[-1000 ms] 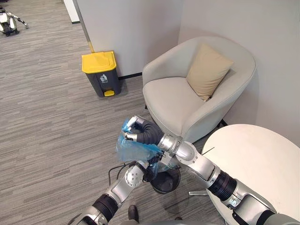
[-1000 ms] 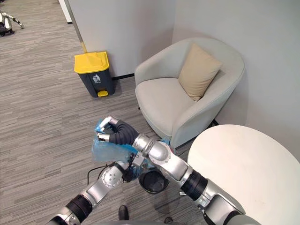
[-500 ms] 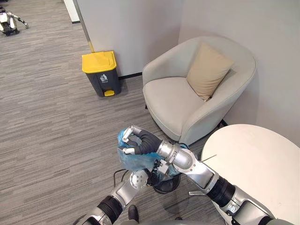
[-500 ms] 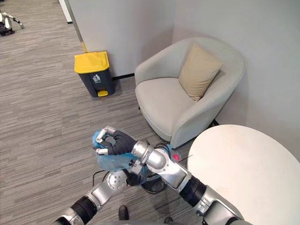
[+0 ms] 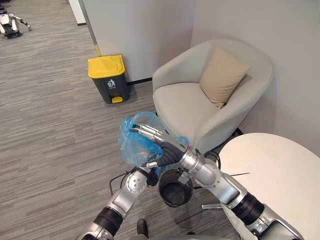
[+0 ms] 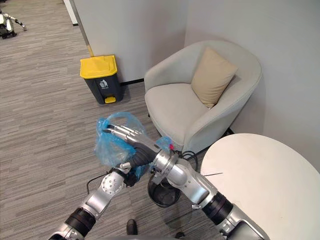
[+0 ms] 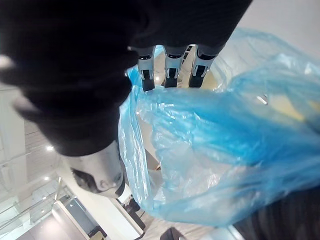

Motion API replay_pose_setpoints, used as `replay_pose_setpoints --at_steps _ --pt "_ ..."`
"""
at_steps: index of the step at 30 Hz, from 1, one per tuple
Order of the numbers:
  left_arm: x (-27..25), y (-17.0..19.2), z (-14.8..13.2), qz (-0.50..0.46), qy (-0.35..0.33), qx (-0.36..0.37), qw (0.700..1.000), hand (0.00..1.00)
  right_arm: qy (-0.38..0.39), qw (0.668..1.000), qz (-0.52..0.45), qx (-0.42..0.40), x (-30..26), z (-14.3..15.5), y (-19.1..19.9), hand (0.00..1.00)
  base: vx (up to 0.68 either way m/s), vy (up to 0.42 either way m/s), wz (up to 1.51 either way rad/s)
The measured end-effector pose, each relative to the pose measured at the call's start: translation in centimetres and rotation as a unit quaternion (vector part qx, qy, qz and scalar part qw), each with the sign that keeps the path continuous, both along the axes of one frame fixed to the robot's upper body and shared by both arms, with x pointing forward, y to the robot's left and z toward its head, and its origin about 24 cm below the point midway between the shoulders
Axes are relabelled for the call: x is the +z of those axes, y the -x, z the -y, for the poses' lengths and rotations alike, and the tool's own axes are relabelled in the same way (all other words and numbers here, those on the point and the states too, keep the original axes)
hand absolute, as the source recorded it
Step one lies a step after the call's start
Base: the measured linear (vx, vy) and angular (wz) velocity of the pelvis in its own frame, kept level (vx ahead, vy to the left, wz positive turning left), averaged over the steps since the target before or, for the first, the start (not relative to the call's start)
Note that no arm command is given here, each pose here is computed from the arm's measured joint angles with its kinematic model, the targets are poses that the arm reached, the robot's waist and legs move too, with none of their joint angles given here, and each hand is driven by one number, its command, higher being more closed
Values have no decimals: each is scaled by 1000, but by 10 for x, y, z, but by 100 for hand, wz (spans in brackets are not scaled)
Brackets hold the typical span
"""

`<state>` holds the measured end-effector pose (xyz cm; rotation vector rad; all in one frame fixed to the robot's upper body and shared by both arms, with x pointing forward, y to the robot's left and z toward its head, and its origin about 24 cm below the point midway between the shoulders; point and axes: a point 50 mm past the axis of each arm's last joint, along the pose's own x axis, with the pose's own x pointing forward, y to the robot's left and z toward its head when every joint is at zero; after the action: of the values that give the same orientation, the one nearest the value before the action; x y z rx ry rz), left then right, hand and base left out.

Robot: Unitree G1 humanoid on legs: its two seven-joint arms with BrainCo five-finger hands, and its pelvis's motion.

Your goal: Gather rubbish on tea table into small bin, then transfer packed bag to large trash can.

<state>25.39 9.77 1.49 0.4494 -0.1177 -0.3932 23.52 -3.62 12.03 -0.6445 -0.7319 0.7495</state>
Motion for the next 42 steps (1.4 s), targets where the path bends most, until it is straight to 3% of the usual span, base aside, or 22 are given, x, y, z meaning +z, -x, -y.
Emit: replay_pose_setpoints --at_steps 15,24,33,42 --pt "-12 5 -53 -17 10 133 991 100 -60 991 80 -90 27 50 5 0 0 0 0" --pt "-22 19 -89 -39 34 221 974 100 -132 977 -3 -168 10 86 7 0 0 0 0" --pt "-54 39 -104 -114 32 259 959 100 -129 965 -84 -214 -24 100 5 0 0 0 0" --pt "-92 72 -132 -208 15 319 924 100 -140 883 -313 -321 -124 124 12 0 0 0 0"
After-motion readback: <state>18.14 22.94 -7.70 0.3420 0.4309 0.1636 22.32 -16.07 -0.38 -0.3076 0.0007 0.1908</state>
